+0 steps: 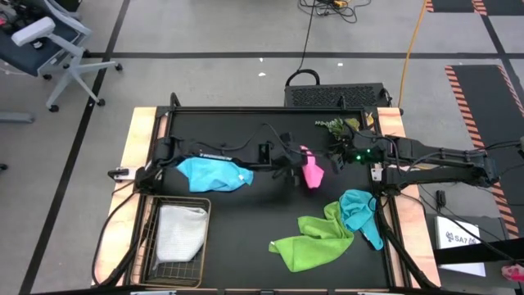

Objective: Fold microfiber towels
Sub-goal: Put the folded pink microfiber cloth into the wire basket

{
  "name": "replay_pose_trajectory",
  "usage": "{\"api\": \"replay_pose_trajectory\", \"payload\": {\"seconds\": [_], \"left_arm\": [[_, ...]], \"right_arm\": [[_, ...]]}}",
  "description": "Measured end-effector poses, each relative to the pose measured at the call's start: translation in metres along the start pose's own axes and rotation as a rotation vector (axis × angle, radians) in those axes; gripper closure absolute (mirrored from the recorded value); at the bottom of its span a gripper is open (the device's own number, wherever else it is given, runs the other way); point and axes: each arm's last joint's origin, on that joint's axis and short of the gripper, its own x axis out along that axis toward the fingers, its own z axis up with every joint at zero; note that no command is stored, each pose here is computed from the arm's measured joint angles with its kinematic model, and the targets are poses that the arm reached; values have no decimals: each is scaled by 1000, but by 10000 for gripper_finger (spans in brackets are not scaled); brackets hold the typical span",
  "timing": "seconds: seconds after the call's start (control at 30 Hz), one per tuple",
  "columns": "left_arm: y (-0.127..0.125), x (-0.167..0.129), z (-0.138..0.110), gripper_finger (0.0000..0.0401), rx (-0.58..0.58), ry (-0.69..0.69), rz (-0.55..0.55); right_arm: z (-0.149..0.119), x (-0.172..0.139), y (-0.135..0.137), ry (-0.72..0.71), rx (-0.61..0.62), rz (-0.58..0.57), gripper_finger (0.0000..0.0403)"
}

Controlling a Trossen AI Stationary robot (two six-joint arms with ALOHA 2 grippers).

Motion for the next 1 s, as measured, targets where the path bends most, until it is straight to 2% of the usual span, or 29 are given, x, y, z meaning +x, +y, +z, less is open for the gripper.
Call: {"api": "replay_pose_trajectory", "payload": {"seconds": [0.2, 0.33, 0.5, 0.6, 0.7, 0.8, 1.0], "left_arm": [[21, -54, 22, 400, -14, -11, 163], [39, -107, 32, 400, -66, -4, 279], [57, -184, 30, 401, -171, 31, 405], [58, -229, 20, 401, -241, 52, 450], [53, -270, 7, 401, -309, 60, 448], [46, -305, -6, 401, -384, 54, 402], [26, -345, -26, 401, -487, 58, 314]], "right_arm": [[1, -2, 0, -11, -15, 8, 234], [2, -3, 1, -28, -17, 18, 234], [6, -4, 3, -71, -40, 43, 234], [9, -5, 5, -109, -57, 64, 234], [12, -6, 7, -142, -74, 83, 234], [15, -6, 8, -167, -83, 95, 234], [19, -6, 6, -204, -68, 89, 234]]}}
